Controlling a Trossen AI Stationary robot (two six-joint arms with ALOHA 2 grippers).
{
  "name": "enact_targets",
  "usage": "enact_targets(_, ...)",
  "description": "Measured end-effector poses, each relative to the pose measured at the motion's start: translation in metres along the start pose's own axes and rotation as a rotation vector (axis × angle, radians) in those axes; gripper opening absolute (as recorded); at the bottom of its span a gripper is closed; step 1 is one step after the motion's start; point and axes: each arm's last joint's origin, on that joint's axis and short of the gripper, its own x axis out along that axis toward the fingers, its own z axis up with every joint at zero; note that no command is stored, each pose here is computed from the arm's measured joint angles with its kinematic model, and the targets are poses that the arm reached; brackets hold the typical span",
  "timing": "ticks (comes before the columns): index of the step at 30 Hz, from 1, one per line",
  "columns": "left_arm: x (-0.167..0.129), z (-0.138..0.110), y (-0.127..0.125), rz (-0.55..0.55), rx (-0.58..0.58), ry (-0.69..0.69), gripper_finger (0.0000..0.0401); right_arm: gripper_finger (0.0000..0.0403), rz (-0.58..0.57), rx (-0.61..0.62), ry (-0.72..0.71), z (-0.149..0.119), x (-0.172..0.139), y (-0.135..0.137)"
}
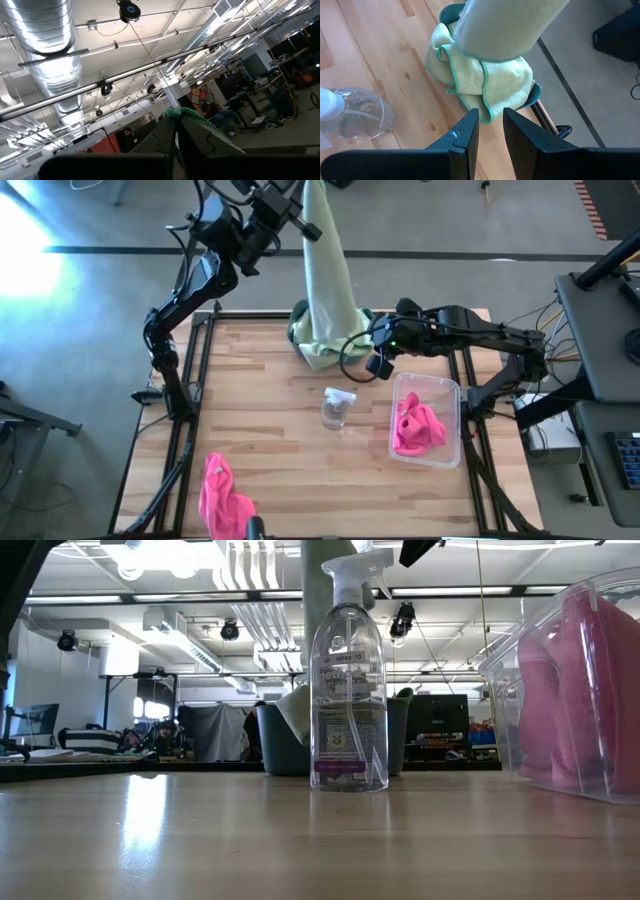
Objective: Sort microfiber towel by color & place in baskets
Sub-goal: Put the green microfiber towel into the blue bin
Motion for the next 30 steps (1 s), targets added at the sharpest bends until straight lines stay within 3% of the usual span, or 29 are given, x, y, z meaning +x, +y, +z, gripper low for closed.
enact_targets(8,0.0,-0.009,-0.006,-0.058,-0.061,0.075,0.0,0.0082,0.0,0.007,0.0,0.0,0.0,0.0)
enact_targets(22,-0.009,-0.038,-0.026,-0.258,-0.095,0.368,0.0,0.0082,0.0,0.027,0.0,0.0,0.0,0.0)
enact_targets(30,-0.019,-0.049,-0.038,-0.454,-0.173,0.488,0.0,0.0082,0.0,0.027,0.001,0.0,0.0,0.0)
